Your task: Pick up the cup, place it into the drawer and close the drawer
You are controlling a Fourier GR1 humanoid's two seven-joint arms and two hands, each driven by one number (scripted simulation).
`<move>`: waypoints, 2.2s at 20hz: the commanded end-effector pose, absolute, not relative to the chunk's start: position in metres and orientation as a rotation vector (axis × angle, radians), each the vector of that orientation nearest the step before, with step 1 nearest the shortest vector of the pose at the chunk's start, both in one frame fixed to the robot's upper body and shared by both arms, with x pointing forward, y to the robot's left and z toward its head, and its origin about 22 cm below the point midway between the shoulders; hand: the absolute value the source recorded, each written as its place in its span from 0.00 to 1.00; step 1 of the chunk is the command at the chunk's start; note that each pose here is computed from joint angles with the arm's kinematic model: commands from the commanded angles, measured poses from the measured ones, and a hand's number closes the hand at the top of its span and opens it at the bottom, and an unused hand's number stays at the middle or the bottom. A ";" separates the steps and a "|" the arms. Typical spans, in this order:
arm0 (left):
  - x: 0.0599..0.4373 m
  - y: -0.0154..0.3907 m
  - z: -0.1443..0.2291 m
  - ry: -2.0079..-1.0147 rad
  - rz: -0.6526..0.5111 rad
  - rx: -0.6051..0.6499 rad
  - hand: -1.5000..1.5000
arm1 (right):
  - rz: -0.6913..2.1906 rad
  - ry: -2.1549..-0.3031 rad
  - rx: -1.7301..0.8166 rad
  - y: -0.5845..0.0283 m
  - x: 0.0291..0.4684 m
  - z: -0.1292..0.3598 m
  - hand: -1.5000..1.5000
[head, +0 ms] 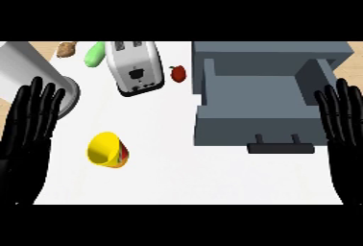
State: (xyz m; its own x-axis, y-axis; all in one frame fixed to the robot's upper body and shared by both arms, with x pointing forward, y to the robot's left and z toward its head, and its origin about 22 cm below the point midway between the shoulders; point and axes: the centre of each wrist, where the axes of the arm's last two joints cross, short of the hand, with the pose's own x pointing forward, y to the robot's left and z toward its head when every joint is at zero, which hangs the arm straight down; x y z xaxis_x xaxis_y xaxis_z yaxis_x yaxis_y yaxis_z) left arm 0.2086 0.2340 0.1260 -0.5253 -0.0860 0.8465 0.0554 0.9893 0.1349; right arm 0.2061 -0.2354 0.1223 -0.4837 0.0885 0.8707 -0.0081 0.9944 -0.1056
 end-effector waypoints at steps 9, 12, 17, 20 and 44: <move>0.212 0.282 0.088 -1.840 -0.149 -0.496 0.00 | 0.250 -1.977 0.055 -0.239 0.213 0.130 0.00; 0.231 0.311 0.094 -1.820 -0.155 -0.511 0.00 | 0.255 -1.957 0.069 -0.219 0.226 0.123 0.00; 0.249 0.329 0.067 -1.791 -0.185 -0.453 0.00 | 0.232 -1.949 0.068 -0.239 0.253 0.117 0.00; 0.243 0.344 0.034 -1.735 -0.156 -0.417 0.00 | 0.252 -1.970 0.065 -0.255 0.254 0.134 0.00; 0.257 0.362 -0.112 -1.594 -0.190 -0.232 0.00 | 0.244 -2.018 0.060 -0.251 0.258 0.128 0.00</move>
